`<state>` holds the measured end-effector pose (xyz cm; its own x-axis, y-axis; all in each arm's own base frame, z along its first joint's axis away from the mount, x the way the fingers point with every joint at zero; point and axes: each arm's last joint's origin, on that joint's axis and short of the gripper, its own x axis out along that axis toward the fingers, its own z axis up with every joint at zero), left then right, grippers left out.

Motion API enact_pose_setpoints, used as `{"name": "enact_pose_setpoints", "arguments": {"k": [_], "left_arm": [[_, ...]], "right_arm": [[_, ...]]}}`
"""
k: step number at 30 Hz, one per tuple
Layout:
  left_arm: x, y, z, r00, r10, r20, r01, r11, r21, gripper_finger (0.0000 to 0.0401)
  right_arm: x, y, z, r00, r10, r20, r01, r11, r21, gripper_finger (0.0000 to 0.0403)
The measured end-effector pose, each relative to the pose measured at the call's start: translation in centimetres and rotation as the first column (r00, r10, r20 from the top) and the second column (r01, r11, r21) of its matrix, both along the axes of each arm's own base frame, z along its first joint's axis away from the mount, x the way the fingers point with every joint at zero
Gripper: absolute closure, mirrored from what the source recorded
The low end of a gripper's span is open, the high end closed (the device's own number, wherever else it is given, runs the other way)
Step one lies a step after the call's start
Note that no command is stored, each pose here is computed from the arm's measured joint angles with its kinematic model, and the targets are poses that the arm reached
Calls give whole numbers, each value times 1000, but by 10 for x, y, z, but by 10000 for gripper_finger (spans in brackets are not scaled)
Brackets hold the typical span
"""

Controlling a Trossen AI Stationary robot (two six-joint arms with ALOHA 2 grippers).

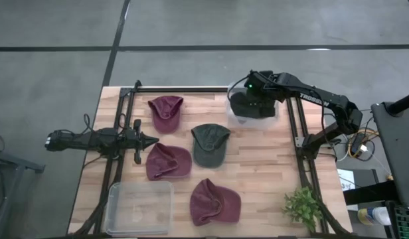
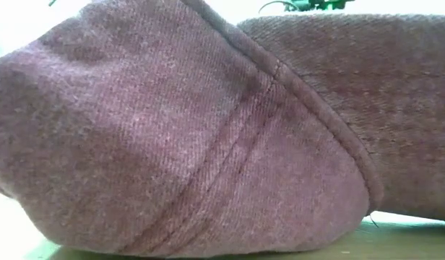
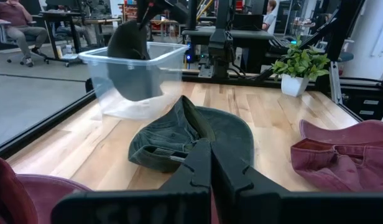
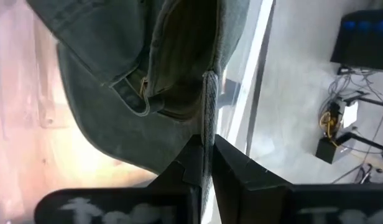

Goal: Pick & Place hat
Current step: Put the right gray cap into the top transparent bin, then put the bottom dark red cap into the bottom transparent bin

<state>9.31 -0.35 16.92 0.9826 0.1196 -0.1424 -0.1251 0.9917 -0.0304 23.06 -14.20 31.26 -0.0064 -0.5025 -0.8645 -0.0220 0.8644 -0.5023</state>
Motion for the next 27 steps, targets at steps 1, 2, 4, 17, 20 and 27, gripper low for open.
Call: {"name": "enact_pose_setpoints", "arguments": {"k": [1, 2, 4, 17, 20, 27], "left_arm": [[0, 0, 0, 1000, 0, 0, 0, 1000, 0, 401], [0, 0, 0, 1000, 0, 0, 0, 1000, 0, 401], [0, 0, 0, 1000, 0, 0, 0, 1000, 0, 401], [0, 0, 0, 1000, 0, 0, 0, 1000, 0, 401], [0, 0, 0, 1000, 0, 0, 0, 1000, 0, 401], [0, 0, 0, 1000, 0, 0, 0, 1000, 0, 401]], "right_arm": [[0, 0, 0, 1000, 12, -11, -12, 1000, 3, 390], [-1, 0, 0, 1000, 21, -19, -21, 1000, 5, 390], [-1, 1, -1, 999, 34, -24, -33, 999, 19, 390], [6, -1, -10, 994, -90, 65, 81, 988, 132, 354], [7, -1, -12, 991, -120, 66, 110, 984, 137, 310], [2, 4, -3, 994, -108, -30, 110, 992, 60, 217]]}}
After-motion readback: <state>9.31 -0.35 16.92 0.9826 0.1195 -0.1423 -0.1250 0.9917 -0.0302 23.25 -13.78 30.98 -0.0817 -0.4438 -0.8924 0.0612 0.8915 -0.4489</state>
